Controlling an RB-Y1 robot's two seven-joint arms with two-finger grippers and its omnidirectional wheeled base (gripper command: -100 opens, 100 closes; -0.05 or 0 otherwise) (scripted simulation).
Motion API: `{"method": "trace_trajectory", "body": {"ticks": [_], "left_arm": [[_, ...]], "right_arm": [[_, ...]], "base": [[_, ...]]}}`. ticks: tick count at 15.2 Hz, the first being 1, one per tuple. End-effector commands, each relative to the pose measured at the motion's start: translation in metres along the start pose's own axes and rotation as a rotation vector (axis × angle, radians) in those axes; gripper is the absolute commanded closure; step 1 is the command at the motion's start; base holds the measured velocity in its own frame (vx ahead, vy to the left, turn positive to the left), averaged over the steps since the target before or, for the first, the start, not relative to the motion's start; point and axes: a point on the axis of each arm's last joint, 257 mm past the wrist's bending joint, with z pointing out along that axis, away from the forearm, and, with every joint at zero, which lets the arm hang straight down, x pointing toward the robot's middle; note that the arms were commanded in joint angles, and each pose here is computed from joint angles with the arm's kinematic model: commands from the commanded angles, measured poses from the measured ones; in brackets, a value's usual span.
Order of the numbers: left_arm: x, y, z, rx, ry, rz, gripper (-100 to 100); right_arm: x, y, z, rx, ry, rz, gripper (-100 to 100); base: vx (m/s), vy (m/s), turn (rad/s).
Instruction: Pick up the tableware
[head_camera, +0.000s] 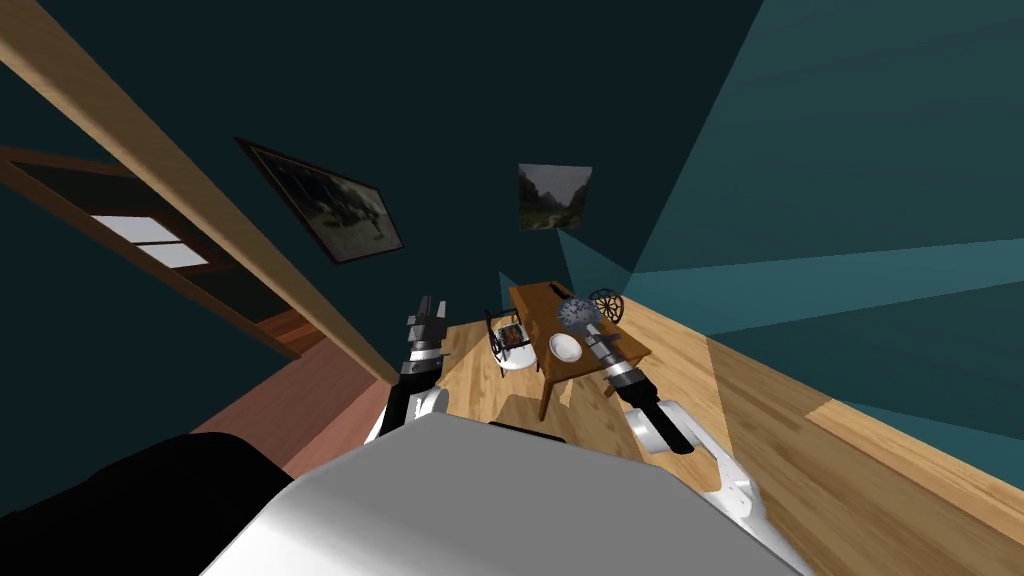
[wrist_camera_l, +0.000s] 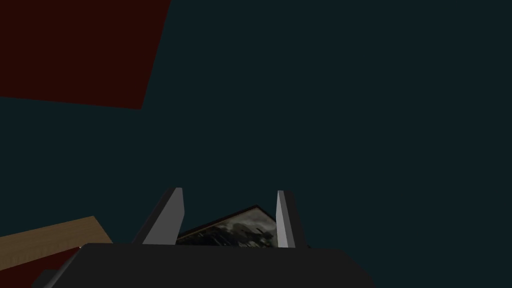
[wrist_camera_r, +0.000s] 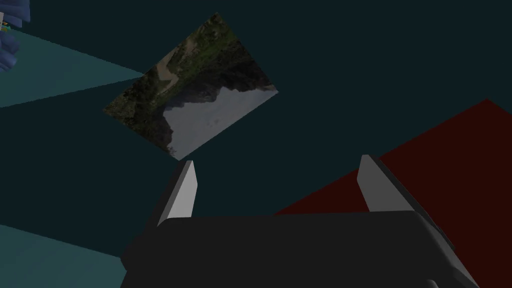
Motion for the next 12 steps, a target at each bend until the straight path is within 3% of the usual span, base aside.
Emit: {"method": "trace_trajectory", "body": {"ticks": [1,6,11,12], "left_arm": [[0.000,0.000,0.000,0.000,0.000,0.000,0],[0.000,0.000,0.000,0.000,0.000,0.000,0],[0.000,0.000,0.000,0.000,0.000,0.000,0],[0.000,0.000,0.000,0.000,0.000,0.000,0]], "right_arm": [[0.019,-0.017,-0.006,0.027,0.056,-0.051,-100],[0.063,-0.062,-0.022,0.064,0.233,-0.250,-100],[0.081,-0.091,-0.038,0.101,0.311,-0.317,-100],[0.090,-0.104,-0.046,0.102,0.365,-0.388,-100]], "base": [[-0.015,0.080,0.142],[-0.005,0.089,0.137],[0.013,0.083,0.093],[0.024,0.082,0.139]]}}
